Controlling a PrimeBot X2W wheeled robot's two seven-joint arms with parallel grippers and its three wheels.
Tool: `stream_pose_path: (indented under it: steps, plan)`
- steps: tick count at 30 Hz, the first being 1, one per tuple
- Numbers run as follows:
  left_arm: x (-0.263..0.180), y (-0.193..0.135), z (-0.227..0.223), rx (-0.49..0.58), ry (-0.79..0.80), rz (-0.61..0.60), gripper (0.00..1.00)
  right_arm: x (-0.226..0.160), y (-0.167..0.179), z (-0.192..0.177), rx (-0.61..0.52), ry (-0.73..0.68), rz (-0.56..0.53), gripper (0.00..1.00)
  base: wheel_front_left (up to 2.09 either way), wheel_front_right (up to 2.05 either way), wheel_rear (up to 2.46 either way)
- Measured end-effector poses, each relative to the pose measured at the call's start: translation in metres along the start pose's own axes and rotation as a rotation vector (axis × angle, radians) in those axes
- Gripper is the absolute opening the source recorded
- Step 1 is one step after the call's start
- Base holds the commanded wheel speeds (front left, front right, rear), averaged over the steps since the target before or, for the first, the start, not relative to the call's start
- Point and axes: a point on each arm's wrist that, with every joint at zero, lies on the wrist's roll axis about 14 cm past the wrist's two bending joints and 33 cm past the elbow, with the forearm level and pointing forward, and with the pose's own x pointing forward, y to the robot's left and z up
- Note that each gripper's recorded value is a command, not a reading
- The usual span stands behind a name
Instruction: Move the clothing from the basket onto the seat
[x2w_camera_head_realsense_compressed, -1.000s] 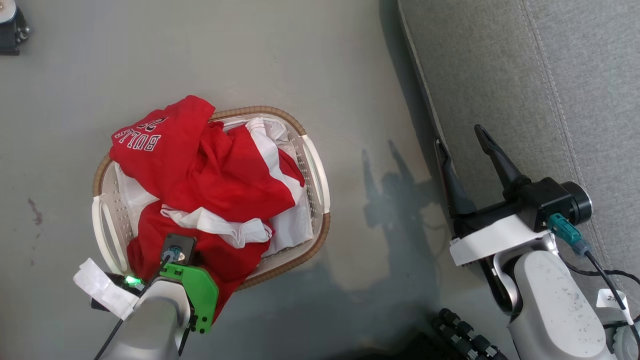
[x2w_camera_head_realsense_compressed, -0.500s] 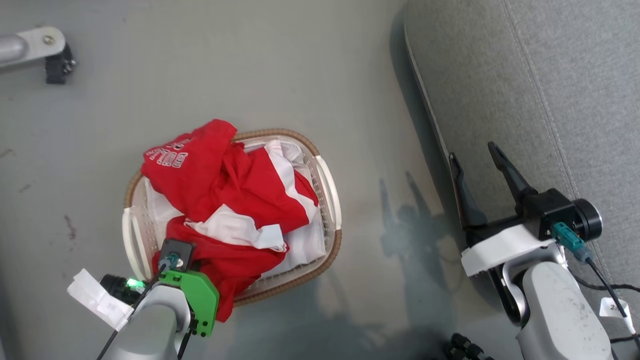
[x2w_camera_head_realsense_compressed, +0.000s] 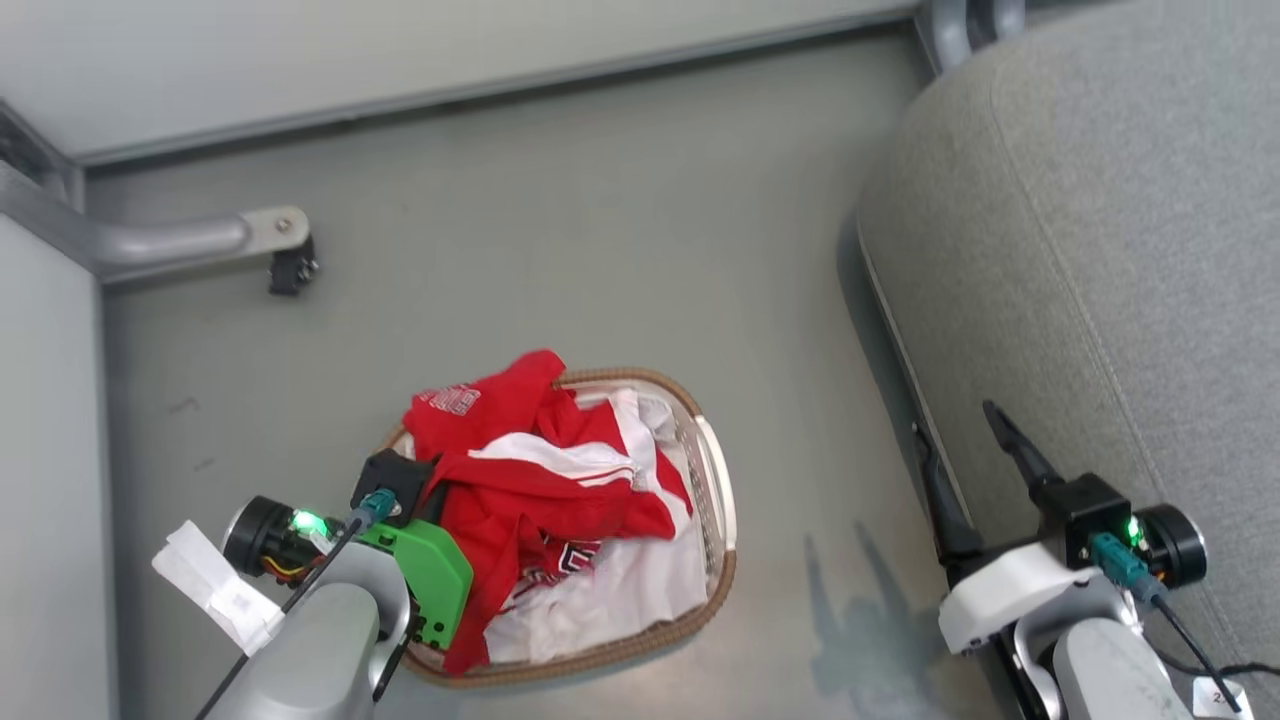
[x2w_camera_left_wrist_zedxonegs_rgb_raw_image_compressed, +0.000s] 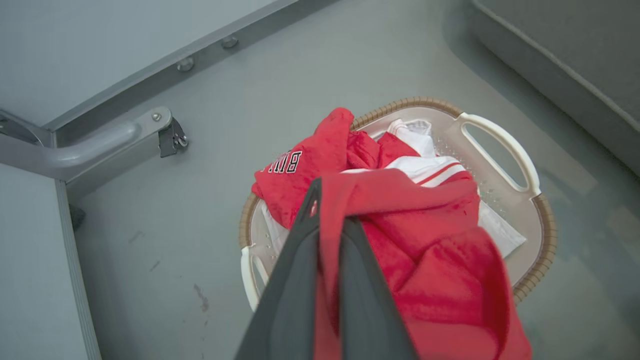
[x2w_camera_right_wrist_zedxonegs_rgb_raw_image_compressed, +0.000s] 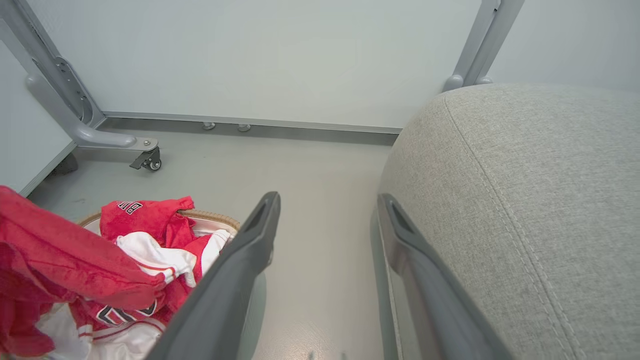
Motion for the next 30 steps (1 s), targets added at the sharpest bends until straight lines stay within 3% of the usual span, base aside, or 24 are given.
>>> stream_pose_path:
  steps: [10,19,30]
  plan:
    - [-0.048,0.017,0.105,0.183,-0.261,0.063,0.00,-0.040,0.015,0.024,0.000,-0.072,0.029,1.00,0.00,0.00,0.00]
    - [-0.101,0.020,0.220,0.314,-0.498,0.115,0.00,-0.050,0.033,0.067,-0.018,-0.206,0.082,1.00,0.00,0.00,0.00]
    - [-0.133,0.009,0.284,0.420,-0.595,0.117,0.00,-0.046,0.063,0.104,-0.043,-0.310,0.172,1.00,0.00,0.00,0.00]
